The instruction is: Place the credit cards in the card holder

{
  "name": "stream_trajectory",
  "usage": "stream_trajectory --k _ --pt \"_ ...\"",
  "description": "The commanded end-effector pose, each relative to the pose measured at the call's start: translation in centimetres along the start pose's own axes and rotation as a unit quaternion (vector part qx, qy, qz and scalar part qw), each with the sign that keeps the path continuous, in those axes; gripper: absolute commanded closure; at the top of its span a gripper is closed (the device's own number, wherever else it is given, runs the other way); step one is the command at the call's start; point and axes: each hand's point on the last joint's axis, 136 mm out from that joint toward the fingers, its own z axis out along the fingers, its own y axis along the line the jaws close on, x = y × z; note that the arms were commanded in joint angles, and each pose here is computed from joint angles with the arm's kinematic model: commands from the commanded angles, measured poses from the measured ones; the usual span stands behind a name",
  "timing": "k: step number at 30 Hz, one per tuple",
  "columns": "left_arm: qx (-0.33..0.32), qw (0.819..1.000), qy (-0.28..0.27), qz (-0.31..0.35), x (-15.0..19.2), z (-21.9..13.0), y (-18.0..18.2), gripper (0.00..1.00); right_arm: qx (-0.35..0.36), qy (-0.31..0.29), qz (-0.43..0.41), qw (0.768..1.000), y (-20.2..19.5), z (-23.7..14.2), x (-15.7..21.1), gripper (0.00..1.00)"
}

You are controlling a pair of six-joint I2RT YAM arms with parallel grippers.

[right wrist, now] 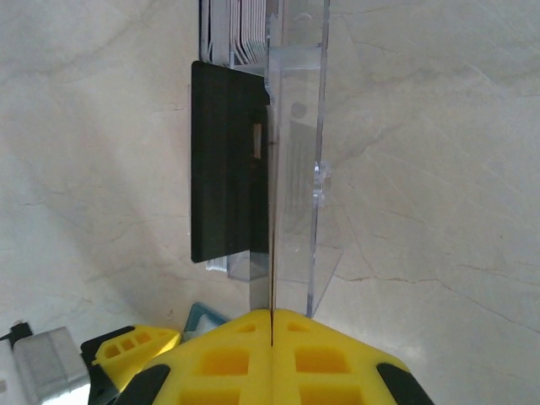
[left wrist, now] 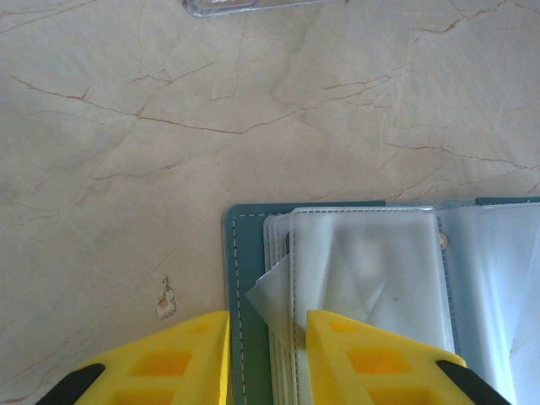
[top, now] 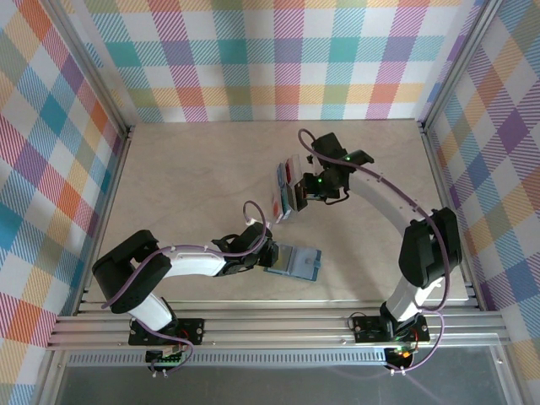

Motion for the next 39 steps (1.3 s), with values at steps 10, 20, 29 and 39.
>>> stream_trajectory --k 10,20,29,39 --pt "-0.031 0.998 0.050 0.013 2.5 0.7 1.3 0.71 -0.006 0.005 -0.012 1.000 0.5 0.3 -1.2 1.00" --pt "-0.030 0.998 0.049 0.014 2.3 0.7 1.1 0.71 -0.019 0.017 -0.016 1.000 1.5 0.9 -1.1 1.00" --pt "0.016 0.999 0.033 -0.019 0.1 -0.9 -0.5 0.71 -0.022 0.034 -0.018 0.999 2.1 2.5 -0.9 1.00" --pt "0.084 0.991 -0.011 -0.100 -6.2 -3.2 -2.1 0.67 -0.069 0.052 -0.020 0.996 3.6 3.3 -0.2 0.99"
